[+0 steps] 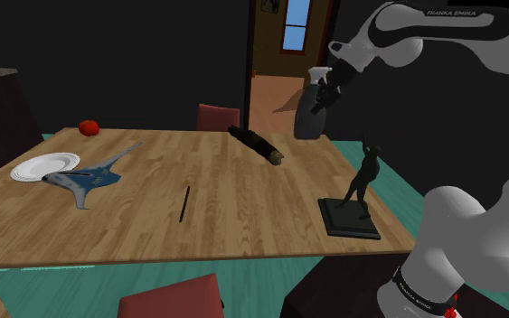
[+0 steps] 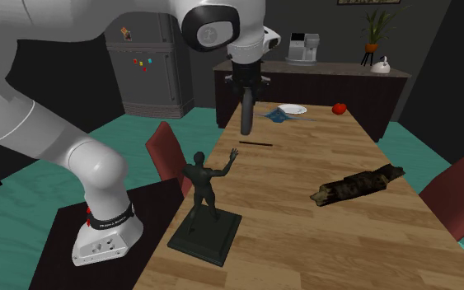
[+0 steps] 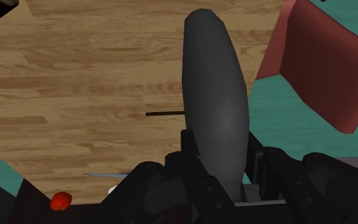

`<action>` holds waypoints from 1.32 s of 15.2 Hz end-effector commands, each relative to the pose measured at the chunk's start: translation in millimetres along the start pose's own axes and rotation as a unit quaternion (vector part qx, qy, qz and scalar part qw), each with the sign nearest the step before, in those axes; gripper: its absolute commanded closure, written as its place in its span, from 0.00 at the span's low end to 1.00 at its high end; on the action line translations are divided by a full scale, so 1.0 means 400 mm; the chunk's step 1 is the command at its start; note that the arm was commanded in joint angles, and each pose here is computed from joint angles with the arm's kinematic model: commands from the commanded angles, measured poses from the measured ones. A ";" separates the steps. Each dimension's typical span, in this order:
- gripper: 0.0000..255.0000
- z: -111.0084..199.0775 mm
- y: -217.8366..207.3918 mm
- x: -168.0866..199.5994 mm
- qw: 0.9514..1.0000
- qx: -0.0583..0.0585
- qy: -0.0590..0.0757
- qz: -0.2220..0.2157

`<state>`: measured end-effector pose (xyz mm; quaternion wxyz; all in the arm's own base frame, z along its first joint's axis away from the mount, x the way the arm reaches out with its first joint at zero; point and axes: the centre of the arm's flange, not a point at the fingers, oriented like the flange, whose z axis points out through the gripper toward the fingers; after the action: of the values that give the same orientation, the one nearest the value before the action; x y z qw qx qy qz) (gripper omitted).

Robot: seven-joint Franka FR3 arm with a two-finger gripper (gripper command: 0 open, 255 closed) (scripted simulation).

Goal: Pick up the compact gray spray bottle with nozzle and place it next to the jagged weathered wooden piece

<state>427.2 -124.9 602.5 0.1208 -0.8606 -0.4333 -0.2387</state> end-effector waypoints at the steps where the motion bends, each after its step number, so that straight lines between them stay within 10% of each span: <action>1: 1.00 -0.018 -0.001 0.012 1.000 0.000 0.000 0.000; 20: 1.00 0.057 0.607 0.146 1.000 0.000 0.000 0.000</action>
<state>649.6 -214.7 613.8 0.1183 -0.8614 -0.4329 -0.2381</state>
